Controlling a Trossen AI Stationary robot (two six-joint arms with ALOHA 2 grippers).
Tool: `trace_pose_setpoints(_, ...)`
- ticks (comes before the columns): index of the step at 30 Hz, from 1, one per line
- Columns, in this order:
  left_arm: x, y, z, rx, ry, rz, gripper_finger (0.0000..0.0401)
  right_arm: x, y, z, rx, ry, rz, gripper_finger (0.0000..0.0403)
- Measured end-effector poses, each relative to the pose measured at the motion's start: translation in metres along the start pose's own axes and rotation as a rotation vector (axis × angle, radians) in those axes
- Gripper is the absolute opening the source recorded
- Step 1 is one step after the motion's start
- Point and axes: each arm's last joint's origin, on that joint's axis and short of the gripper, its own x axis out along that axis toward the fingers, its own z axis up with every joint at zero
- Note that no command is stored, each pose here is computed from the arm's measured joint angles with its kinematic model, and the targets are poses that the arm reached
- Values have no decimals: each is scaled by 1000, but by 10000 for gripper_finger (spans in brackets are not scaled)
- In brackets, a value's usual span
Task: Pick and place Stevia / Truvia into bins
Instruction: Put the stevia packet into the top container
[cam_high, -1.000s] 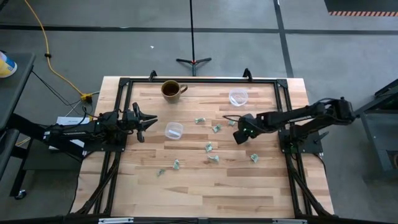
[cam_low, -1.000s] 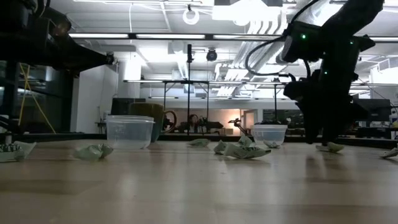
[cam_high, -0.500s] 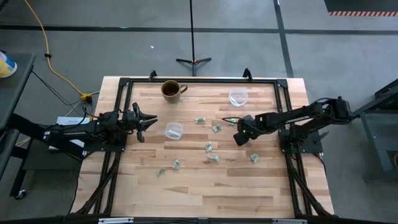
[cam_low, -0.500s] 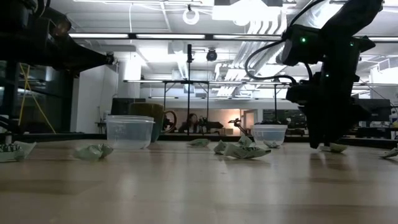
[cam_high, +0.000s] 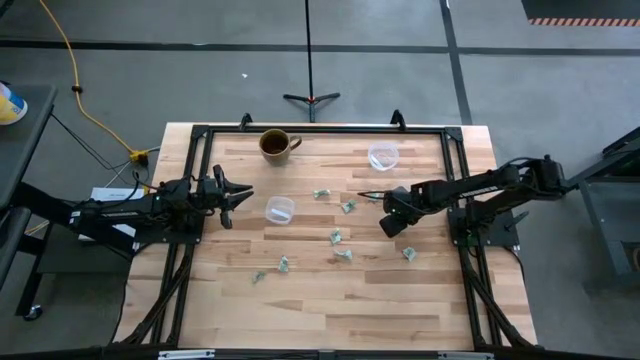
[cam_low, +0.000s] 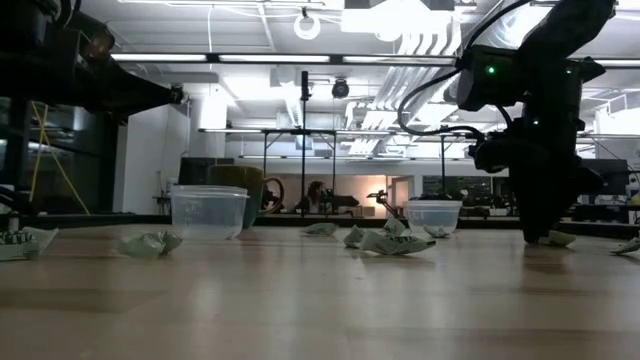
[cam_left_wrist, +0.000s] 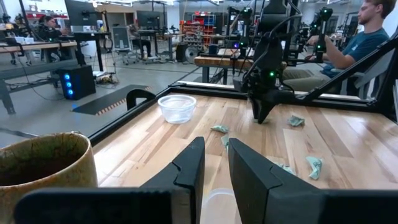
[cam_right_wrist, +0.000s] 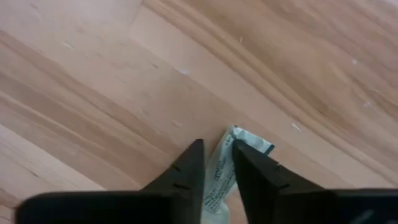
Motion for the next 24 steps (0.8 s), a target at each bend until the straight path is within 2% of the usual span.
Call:
trace_pose_setpoints(5, 0, 0, 0, 0, 0, 0, 106, 0, -2, 0, 14, 18, -6, 7)
trace_pose_setpoints(11, 0, 0, 0, 0, 0, 0, 106, -2, 1, 6, 24, -19, 20, 3)
trace_pose_setpoints(19, 0, 0, 0, 0, -1, 2, 106, -32, 24, 38, -85, -248, 35, 2)
trace_pose_setpoints(24, 0, 0, 0, 0, -1, 3, 106, -54, 24, 68, -129, -452, -44, 1)
